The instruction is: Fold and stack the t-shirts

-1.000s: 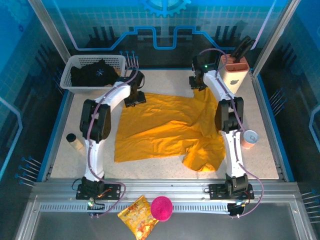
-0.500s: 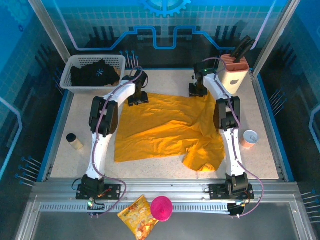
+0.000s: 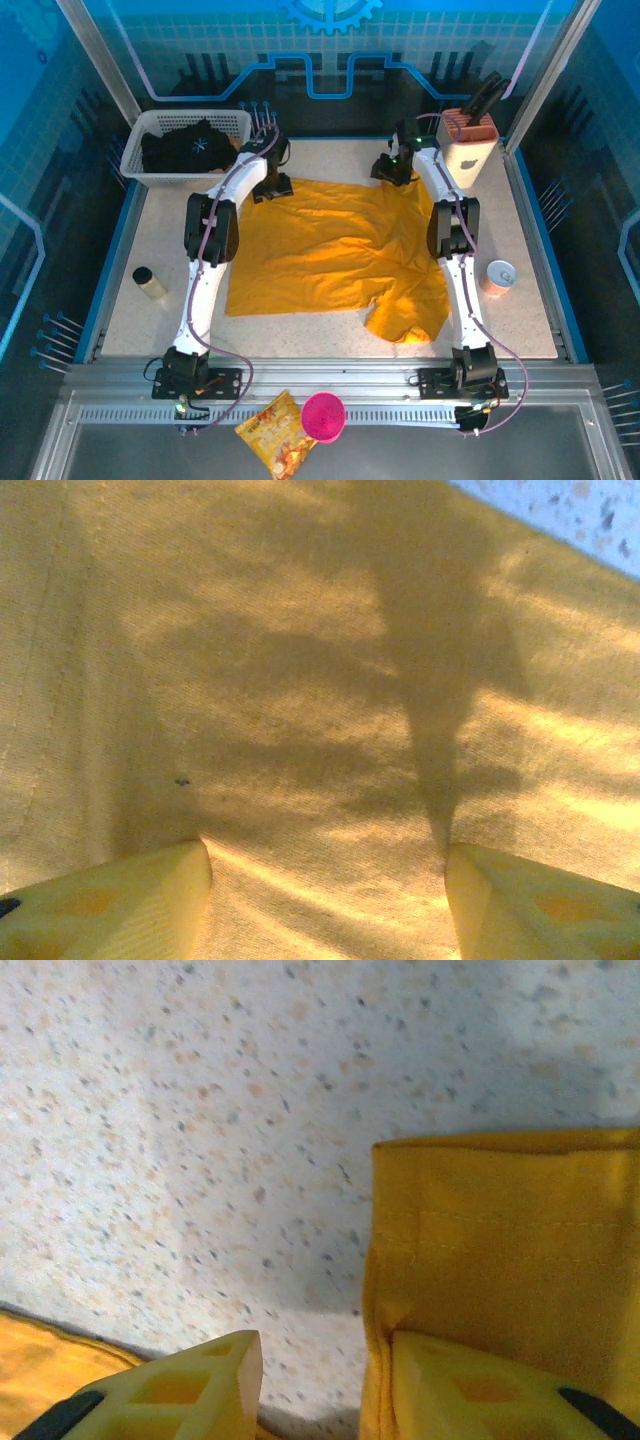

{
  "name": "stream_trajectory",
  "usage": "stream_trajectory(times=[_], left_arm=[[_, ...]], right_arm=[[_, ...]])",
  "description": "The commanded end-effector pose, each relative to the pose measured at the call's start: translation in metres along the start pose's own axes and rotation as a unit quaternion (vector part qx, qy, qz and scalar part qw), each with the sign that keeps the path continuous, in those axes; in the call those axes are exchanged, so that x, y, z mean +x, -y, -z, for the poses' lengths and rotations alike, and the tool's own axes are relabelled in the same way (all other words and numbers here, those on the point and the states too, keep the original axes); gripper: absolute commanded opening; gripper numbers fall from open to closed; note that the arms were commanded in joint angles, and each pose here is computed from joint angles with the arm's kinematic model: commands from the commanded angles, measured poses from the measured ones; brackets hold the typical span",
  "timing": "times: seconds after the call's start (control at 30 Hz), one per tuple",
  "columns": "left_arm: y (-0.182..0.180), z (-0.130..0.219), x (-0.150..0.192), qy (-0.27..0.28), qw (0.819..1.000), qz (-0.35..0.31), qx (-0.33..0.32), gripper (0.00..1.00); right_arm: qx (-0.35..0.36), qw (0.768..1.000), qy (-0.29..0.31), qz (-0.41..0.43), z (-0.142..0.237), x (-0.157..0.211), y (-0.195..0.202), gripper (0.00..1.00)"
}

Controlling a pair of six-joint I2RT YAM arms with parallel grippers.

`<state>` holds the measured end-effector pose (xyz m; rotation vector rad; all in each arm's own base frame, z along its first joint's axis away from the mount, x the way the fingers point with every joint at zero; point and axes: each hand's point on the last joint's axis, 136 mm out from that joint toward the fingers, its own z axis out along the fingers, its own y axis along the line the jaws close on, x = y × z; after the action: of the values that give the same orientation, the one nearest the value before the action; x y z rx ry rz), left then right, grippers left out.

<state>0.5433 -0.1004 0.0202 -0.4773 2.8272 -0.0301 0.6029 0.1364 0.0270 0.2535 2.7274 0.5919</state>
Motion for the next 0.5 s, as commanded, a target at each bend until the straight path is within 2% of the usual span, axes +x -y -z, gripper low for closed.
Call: stream_trajectory(times=[0.0, 0.27, 0.37, 0.47], left_arm=[[-0.015, -0.023, 0.004, -0.035, 0.999, 0.012, -0.004, 0.65], [-0.018, -0.022, -0.018, -0.028, 0.999, 0.035, 0.025, 0.65], [0.004, 0.002, -0.024, -0.014, 0.997, 0.025, 0.072, 0.66], [0.029, 0.051, -0.039, 0.041, 0.994, -0.003, 0.104, 0.73]], right_arm=[[-0.024, 0.998, -0.031, -0.042, -0.042, 0.017, 0.011, 0.43], [-0.105, 0.992, 0.016, -0.069, -0.050, -0.016, -0.008, 0.52], [-0.134, 0.988, 0.029, -0.073, -0.035, -0.029, -0.020, 0.54], [-0.140, 0.987, 0.051, -0.054, -0.004, -0.042, -0.034, 0.57]])
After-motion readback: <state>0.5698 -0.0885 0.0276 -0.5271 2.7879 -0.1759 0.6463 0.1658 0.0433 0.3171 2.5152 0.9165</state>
